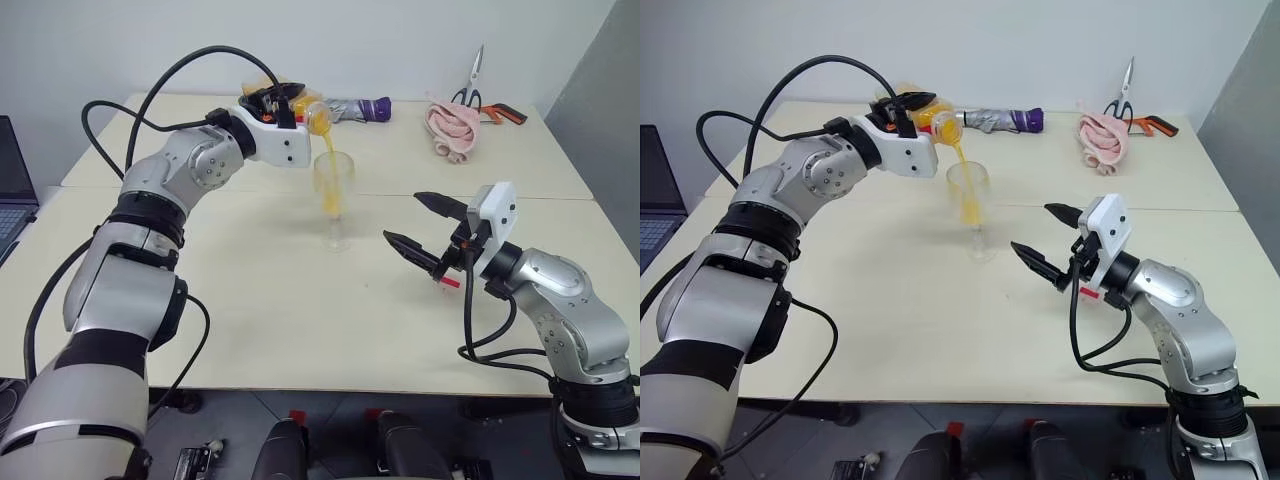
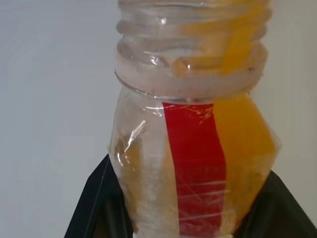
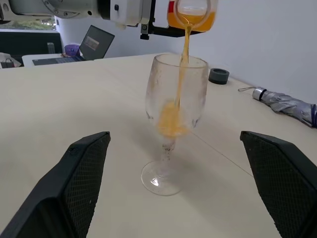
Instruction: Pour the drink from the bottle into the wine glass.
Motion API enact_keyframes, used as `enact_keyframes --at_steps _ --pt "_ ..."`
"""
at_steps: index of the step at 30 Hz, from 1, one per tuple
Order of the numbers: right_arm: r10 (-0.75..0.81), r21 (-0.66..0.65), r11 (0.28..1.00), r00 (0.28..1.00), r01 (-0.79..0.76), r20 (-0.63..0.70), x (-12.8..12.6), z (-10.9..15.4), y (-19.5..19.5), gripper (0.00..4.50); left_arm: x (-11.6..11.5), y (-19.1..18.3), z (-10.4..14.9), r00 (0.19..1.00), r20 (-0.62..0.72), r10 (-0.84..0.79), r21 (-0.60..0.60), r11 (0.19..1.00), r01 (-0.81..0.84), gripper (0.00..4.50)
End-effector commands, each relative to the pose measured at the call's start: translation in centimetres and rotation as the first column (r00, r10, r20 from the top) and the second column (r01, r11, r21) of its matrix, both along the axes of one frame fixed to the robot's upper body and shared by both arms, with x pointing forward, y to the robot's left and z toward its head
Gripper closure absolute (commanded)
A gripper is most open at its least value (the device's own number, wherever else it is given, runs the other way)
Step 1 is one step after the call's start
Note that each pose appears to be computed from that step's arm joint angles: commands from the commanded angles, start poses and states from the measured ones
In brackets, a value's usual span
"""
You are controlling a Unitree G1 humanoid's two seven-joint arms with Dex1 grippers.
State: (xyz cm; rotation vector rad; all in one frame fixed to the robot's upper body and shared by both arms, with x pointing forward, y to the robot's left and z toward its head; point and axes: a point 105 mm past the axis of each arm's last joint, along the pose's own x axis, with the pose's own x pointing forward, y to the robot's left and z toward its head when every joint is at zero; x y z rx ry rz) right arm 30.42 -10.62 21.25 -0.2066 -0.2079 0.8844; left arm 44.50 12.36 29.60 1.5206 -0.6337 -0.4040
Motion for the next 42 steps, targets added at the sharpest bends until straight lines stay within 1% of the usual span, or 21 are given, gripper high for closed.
enact_keyframes --at_steps 1,13,28,42 --pt "0.008 0.034 0.999 0.999 -0.010 0.053 -0.4 1.3 -0.3 0.00 -0.6 -0.1 3.1 0.996 0.092 -0.016 -0.015 1.000 0.017 2.61" --pt "0.113 0.100 0.988 0.993 -0.116 0.038 -1.6 1.8 0.7 0.00 -0.6 0.0 3.1 0.995 0.097 -0.015 -0.007 1.000 0.015 2.61" --pt "0.122 0.066 0.990 0.992 -0.124 0.040 -1.8 1.4 1.1 0.00 -0.6 -0.1 3.2 0.994 0.105 -0.021 0.013 1.000 0.019 2.61" --pt "0.125 0.067 0.990 0.992 -0.127 0.035 -1.9 1.3 1.3 0.00 -0.7 0.0 3.3 0.992 0.128 -0.020 0.041 0.999 0.015 2.61"
